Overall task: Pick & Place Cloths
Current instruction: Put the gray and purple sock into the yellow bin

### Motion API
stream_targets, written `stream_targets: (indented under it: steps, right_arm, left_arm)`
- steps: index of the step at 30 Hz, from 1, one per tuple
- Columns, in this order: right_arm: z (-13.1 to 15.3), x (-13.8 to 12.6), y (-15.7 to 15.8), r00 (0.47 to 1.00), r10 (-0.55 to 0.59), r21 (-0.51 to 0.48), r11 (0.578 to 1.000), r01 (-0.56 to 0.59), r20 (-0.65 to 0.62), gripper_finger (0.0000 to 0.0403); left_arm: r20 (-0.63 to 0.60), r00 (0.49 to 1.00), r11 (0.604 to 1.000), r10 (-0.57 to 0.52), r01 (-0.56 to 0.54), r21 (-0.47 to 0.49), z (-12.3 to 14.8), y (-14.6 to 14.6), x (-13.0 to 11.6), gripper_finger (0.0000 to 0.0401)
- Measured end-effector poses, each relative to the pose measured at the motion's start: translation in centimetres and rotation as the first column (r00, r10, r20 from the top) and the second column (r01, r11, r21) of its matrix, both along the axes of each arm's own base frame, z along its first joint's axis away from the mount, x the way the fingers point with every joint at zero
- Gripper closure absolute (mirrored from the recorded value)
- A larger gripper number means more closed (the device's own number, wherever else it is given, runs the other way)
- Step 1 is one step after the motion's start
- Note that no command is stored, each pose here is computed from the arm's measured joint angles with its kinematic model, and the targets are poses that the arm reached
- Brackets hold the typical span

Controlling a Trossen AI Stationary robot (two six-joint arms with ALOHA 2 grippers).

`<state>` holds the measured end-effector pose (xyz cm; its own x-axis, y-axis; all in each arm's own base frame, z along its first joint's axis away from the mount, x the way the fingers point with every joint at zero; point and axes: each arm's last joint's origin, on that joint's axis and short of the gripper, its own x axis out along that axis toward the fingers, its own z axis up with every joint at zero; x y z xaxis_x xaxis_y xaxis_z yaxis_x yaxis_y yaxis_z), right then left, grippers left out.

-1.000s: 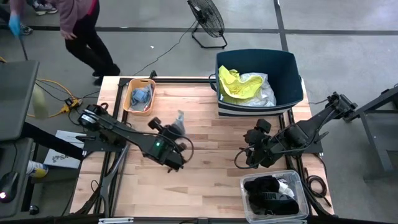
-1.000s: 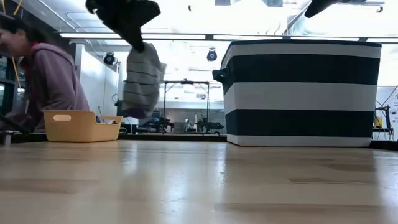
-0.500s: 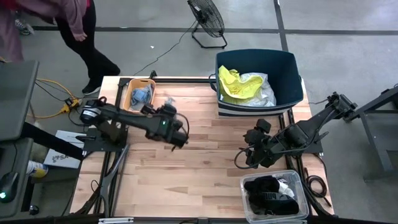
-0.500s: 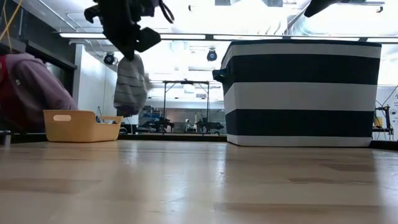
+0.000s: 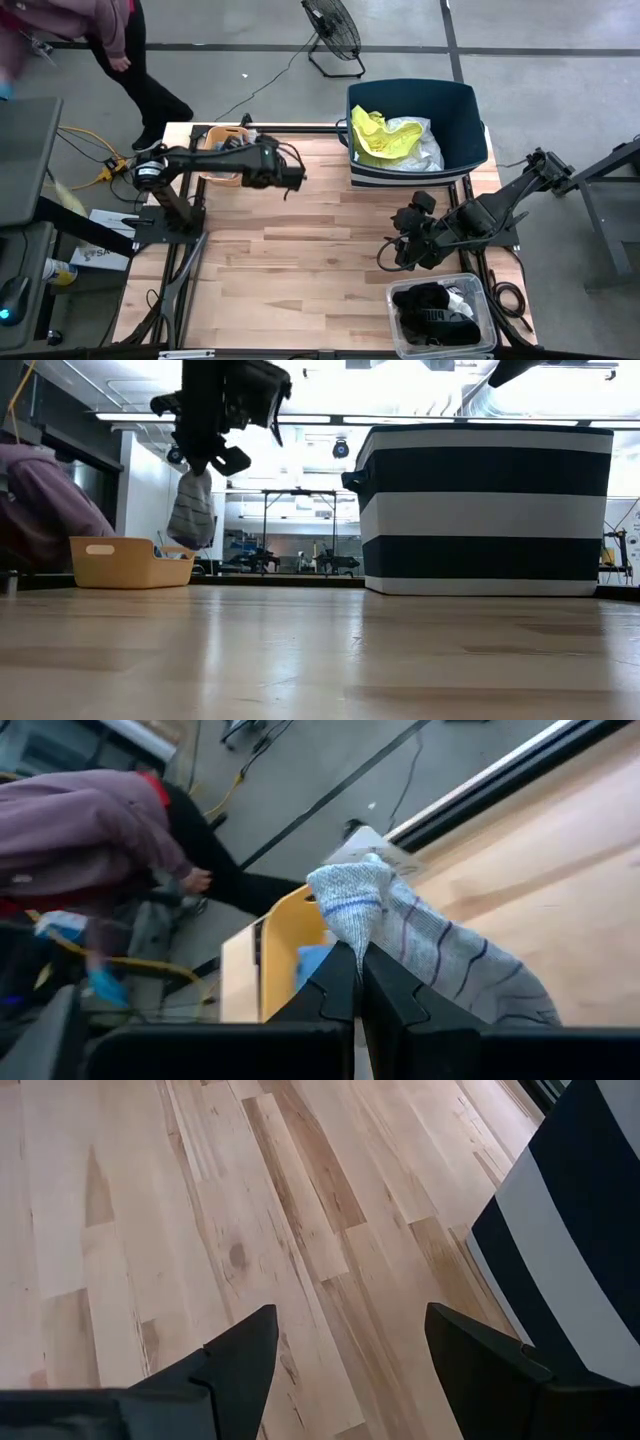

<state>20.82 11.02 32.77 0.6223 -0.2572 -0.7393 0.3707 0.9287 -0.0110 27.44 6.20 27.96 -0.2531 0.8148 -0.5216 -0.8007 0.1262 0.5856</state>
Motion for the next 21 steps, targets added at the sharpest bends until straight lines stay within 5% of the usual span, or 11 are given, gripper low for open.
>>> stream_targets:
  steps: [11, 21]
  right_arm:
    - [0.0, 0.0, 0.0, 1.000, 0.008, -0.007, 1.000, -0.008, -0.003, 0.0157]
    - [0.0, 0.0, 0.0, 1.000, 0.007, -0.006, 1.000, -0.007, -0.003, 0.0157]
  left_arm:
    - [-0.153, 0.983, 0.977, 0.100, -0.126, -0.174, -0.3, 5.5, -1.9, 0.0401]
    - [-0.250, 0.958, 0.951, 0.144, -0.204, -0.233, -0.3, 9.2, -4.0, 0.0401]
